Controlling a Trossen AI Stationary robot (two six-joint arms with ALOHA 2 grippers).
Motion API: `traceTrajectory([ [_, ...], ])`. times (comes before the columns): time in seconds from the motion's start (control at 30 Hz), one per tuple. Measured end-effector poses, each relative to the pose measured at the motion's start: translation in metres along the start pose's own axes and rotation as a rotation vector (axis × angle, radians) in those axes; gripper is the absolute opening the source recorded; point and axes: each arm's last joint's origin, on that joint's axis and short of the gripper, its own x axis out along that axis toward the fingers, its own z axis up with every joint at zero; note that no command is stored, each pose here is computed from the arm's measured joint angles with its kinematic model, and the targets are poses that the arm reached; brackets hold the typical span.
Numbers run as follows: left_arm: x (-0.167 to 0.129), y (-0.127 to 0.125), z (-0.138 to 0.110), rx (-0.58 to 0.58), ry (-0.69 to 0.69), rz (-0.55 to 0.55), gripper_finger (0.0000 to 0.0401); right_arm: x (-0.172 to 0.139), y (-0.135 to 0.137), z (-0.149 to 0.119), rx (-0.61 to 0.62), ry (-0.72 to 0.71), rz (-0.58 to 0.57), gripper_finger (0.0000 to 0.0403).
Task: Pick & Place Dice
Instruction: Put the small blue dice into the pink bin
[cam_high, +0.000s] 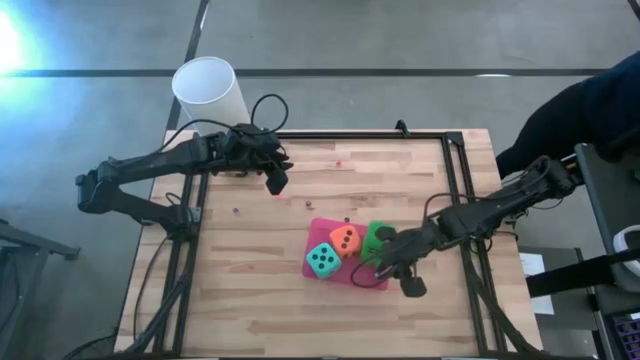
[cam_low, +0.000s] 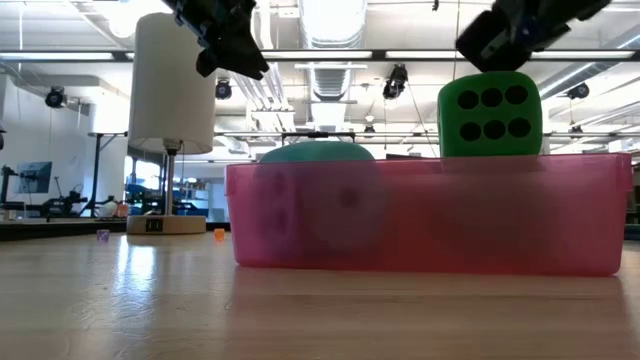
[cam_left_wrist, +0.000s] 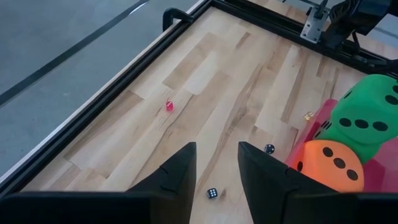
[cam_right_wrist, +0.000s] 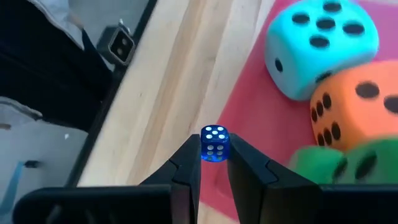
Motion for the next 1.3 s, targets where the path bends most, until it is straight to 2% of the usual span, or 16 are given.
traceTrajectory([
  [0.37,0.000,0.000,0.000,0.026,0.003,0.000,0.0123,0.003,0.000,0.004,0.027,-0.002,0.000,0.0064],
  [0.77,0.000,0.000,0.000,0.026,0.004,0.000,0.0120,0.010,-0.001,0.005,0.028,-0.005,-0.002,0.0140],
  [0.93,0.000,0.000,0.000,0.027,0.004,0.000,0.0122,0.010,-0.002,0.004,0.032,-0.002,-0.007,0.0159],
  [1.3,0.000,0.000,0.000,0.027,0.004,0.000,0.0123,0.014,-0.007,-0.010,0.081,0.056,-0.052,0.0155],
])
